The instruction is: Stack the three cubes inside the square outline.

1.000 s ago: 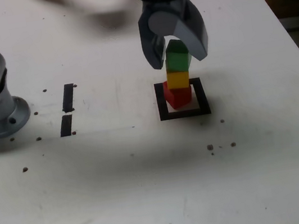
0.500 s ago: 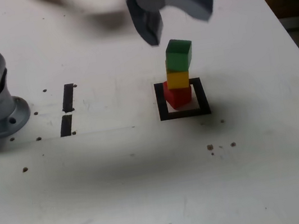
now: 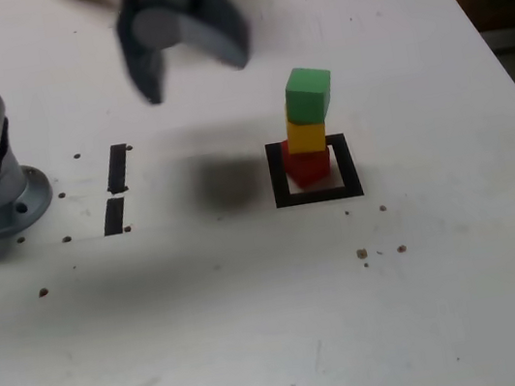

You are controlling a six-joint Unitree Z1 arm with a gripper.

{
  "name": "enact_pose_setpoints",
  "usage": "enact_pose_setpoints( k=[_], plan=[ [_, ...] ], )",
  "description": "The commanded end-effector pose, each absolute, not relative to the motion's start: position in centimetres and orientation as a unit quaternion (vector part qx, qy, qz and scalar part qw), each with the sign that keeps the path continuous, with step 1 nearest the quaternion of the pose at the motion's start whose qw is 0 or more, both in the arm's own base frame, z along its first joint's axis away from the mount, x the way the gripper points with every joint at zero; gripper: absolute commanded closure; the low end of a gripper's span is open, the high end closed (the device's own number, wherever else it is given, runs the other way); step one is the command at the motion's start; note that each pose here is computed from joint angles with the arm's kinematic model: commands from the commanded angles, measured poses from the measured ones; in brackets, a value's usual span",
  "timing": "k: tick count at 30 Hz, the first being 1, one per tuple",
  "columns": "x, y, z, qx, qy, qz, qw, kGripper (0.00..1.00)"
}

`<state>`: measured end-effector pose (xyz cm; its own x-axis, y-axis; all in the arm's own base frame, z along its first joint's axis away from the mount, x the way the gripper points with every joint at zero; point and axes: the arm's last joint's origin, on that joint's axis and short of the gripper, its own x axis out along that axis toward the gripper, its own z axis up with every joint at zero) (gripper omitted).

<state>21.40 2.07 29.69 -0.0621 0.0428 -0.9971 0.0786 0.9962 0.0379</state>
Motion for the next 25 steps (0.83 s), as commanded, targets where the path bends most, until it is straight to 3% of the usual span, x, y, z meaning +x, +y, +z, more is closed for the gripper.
enact_pose_setpoints(
  k=[1, 14, 25],
  plan=[
    [20.9, 2.1, 28.9, 0.03, 0.728, -0.018, 0.685, 0.03],
    [22.7, 1.6, 24.7, 0.031, 0.715, -0.057, 0.696, 0.03],
    [23.9, 1.4, 23.8, 0.038, 0.703, -0.069, 0.706, 0.03]
  ],
)
